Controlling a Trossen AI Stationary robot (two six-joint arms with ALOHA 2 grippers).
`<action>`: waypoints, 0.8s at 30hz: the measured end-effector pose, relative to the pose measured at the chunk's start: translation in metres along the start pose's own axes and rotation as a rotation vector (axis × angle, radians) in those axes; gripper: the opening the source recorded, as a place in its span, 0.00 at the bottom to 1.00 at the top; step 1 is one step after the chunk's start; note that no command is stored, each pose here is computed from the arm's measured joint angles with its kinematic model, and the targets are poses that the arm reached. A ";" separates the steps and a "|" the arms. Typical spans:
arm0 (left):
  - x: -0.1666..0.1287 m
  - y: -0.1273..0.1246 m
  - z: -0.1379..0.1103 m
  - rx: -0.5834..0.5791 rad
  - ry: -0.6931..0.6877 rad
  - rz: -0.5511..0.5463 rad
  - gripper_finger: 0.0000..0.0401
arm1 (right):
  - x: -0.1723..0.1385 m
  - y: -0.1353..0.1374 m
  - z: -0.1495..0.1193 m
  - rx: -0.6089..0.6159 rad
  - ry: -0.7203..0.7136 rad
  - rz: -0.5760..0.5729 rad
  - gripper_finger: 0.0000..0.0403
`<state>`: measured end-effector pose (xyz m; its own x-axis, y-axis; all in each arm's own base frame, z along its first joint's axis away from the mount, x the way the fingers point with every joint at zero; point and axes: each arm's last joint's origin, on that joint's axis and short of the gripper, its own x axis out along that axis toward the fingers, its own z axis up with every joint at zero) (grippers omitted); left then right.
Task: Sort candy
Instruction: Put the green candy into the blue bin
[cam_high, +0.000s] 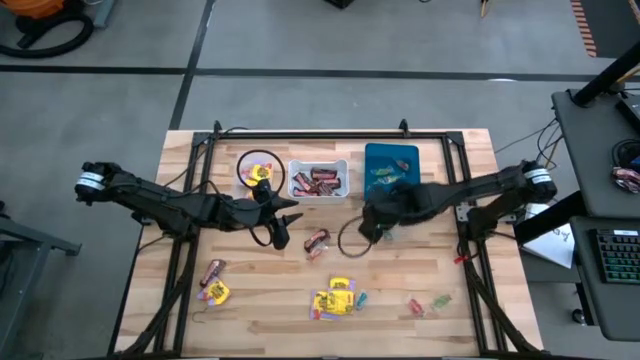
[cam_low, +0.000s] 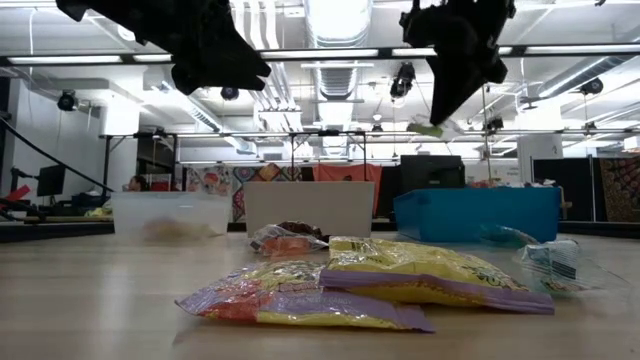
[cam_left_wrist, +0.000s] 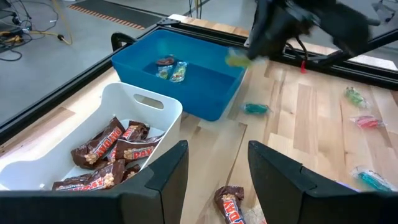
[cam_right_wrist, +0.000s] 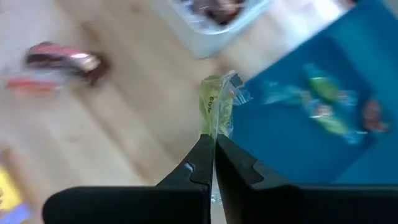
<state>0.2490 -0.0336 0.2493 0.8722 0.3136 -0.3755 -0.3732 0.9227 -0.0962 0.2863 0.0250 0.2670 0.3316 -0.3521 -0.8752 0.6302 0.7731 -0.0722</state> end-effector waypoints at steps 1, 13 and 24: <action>0.000 0.000 0.000 0.000 0.000 0.000 0.38 | 0.000 -0.008 0.003 0.008 0.006 -0.018 0.02; 0.000 0.000 0.000 0.000 0.002 -0.001 0.38 | 0.051 -0.101 0.025 0.133 0.178 -0.278 0.02; 0.000 0.000 0.000 0.001 0.002 -0.001 0.38 | 0.093 -0.142 -0.004 0.192 0.276 -0.380 0.02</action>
<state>0.2489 -0.0336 0.2491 0.8719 0.3118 -0.3776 -0.3718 0.9233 -0.0960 0.2247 -0.1155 0.1942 -0.1279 -0.4174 -0.8997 0.7966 0.4972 -0.3439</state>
